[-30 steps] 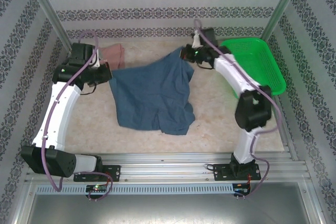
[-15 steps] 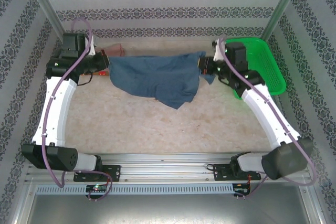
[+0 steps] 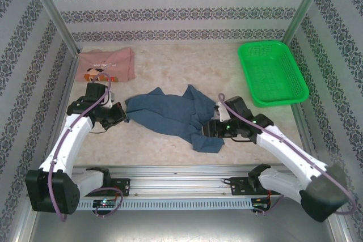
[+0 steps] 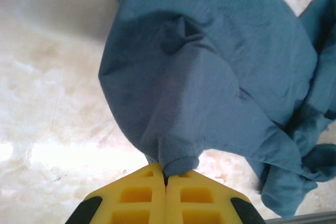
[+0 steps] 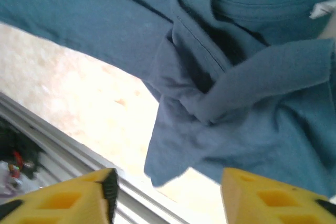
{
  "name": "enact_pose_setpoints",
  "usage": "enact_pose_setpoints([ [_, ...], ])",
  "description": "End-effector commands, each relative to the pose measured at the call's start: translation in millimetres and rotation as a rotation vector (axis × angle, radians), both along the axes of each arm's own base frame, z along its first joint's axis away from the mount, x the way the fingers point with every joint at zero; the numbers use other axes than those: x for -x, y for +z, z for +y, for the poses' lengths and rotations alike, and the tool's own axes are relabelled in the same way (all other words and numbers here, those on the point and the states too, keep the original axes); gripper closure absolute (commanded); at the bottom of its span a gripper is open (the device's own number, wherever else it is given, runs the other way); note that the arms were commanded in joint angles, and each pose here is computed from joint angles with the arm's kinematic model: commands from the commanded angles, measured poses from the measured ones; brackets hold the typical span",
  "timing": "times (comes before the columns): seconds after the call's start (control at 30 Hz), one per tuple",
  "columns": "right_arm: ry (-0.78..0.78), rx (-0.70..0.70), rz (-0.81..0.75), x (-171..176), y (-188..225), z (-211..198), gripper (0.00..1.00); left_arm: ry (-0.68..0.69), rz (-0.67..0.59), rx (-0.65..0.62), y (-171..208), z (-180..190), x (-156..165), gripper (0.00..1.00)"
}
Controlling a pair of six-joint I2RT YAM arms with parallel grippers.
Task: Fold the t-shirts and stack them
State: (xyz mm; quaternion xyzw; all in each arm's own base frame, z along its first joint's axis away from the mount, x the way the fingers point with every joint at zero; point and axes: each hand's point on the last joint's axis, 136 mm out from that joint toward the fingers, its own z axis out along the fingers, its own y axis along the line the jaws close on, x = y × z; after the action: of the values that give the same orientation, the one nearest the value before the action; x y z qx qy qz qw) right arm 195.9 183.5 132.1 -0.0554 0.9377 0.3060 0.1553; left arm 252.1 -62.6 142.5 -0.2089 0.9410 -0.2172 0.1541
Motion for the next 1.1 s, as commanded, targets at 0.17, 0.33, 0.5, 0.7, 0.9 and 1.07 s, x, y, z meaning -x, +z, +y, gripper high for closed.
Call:
enact_pose_setpoints([
  [0.17, -0.362, 0.038, 0.181, 1.7, 1.9, -71.1, 0.29, 0.044, 0.030, -0.031, -18.2, 7.8, 6.1, 1.00],
  [0.33, -0.388, 0.096, 0.367, 21.7, -33.3, -75.9, 0.34, 0.037, 0.034, -0.043, -20.5, 9.2, 5.7, 1.00],
  [0.5, -0.479, 0.050, 0.469, 34.5, -64.5, -76.6, 0.42, 0.027, 0.029, -0.035, -20.5, 7.2, 5.7, 1.00],
  [0.7, -0.571, 0.014, 0.486, 30.8, -91.9, -78.5, 0.48, 0.023, 0.022, -0.038, -21.8, 7.5, 7.2, 1.00],
  [0.9, -0.683, -0.042, 0.442, 10.2, -97.3, -84.0, 0.51, 0.015, 0.009, -0.045, -18.9, 8.1, 8.8, 1.00],
  [1.07, -0.729, -0.094, 0.425, -4.2, -97.2, -82.1, 0.53, 0.010, 0.001, -0.044, -17.7, 7.6, 10.3, 1.00],
])
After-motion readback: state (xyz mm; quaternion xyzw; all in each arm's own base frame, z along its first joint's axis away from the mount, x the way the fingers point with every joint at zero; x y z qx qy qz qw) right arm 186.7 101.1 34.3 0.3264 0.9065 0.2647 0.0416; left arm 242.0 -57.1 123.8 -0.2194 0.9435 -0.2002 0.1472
